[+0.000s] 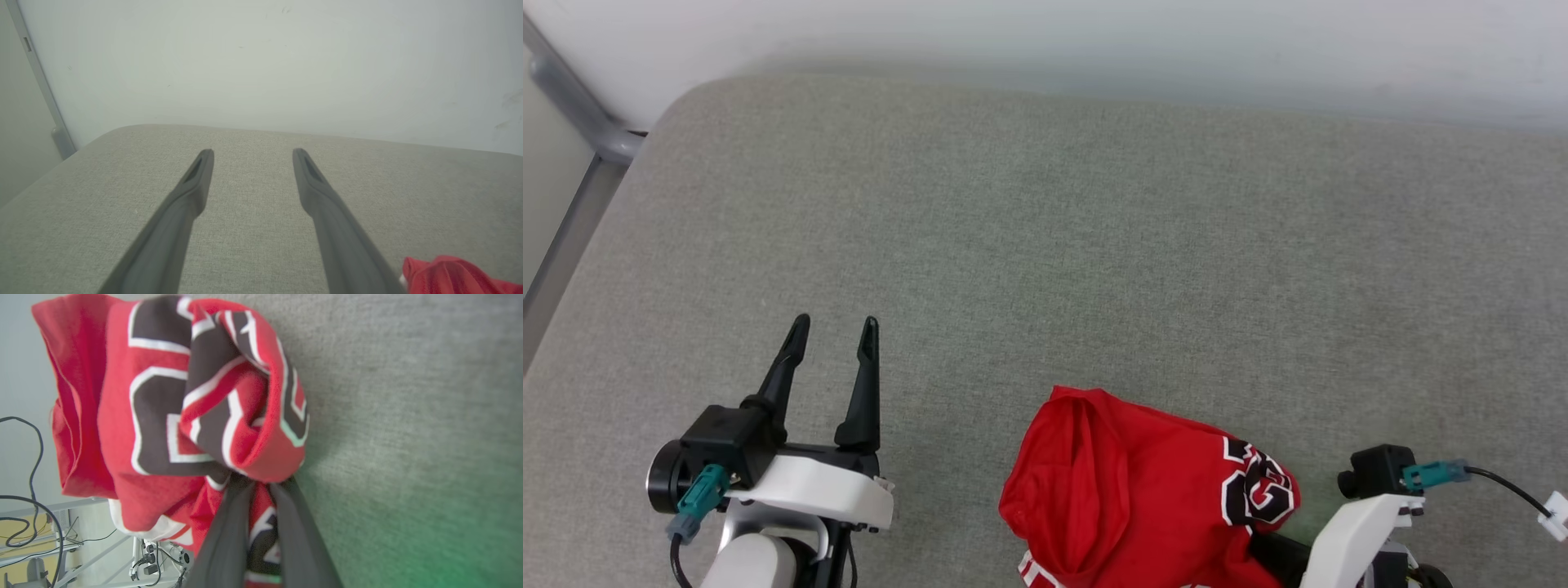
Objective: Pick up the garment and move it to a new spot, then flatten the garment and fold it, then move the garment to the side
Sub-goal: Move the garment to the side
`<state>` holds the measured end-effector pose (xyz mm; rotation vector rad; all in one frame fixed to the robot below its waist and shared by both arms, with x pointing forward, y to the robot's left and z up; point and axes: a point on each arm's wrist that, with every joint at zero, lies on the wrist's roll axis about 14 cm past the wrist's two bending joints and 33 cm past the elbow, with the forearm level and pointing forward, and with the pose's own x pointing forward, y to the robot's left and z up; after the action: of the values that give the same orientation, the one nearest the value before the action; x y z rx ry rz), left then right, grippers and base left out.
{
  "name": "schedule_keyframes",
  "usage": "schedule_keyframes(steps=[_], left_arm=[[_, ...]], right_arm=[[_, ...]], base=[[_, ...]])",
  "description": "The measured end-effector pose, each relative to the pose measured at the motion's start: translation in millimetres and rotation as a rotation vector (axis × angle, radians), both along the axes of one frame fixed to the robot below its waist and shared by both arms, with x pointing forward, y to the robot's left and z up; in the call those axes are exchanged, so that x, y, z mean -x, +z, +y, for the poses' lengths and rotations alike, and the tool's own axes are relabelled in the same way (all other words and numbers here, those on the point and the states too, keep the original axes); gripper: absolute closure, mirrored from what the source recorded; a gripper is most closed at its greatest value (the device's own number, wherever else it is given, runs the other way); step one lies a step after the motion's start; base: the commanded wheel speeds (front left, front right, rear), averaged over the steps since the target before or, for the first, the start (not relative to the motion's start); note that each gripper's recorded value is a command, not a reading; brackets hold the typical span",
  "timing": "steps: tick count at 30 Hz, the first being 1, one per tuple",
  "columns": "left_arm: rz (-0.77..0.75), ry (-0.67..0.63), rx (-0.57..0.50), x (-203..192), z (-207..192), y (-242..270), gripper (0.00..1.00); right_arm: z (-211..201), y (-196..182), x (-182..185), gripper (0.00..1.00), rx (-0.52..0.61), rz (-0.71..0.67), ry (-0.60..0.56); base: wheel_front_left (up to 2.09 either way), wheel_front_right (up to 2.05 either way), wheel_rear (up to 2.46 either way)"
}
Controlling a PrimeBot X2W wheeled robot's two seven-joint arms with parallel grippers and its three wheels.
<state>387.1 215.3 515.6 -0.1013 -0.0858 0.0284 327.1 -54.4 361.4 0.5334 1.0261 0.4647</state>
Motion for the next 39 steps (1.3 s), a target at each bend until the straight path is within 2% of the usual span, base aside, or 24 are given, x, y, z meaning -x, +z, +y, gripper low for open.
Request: schedule_keyframes(steps=[4,8,16,20,26,39], left_arm=[[-0.013,-0.009,-0.012,3.4,-2.5,4.2,0.0],[-0.021,-0.04,-0.017,3.7,-11.4,6.2,0.0],[-0.048,-0.159,-0.013,-6.9,-49.7,12.2,0.0],[-0.063,-0.246,-0.011,-18.3,-78.7,15.2,0.0],[-0.09,-0.386,-0.002,-41.2,-125.0,19.3,0.0],[-0.089,-0.615,0.028,-104.5,-195.7,-9.1,0.0]], right_arm=[[-4.5,16.0,-8.4,1.0,0.043,-0.098,0.018],[-23.5,33.6,-17.3,1.0,0.139,-0.206,0.035],[-101.7,61.5,-16.3,1.0,0.396,-0.31,-0.018],[-144.8,77.8,-12.4,1.0,0.493,-0.335,-0.103],[-197.3,94.3,-6.7,1.0,0.567,-0.343,-0.276],[-336.4,100.8,-48.8,1.0,0.804,-0.356,-0.648]], base=[[0.0,0.0,0.0],[0.0,0.0,0.0],[0.0,0.0,0.0],[0.0,0.0,0.0],[0.0,0.0,0.0],[0.0,0.0,0.0]])
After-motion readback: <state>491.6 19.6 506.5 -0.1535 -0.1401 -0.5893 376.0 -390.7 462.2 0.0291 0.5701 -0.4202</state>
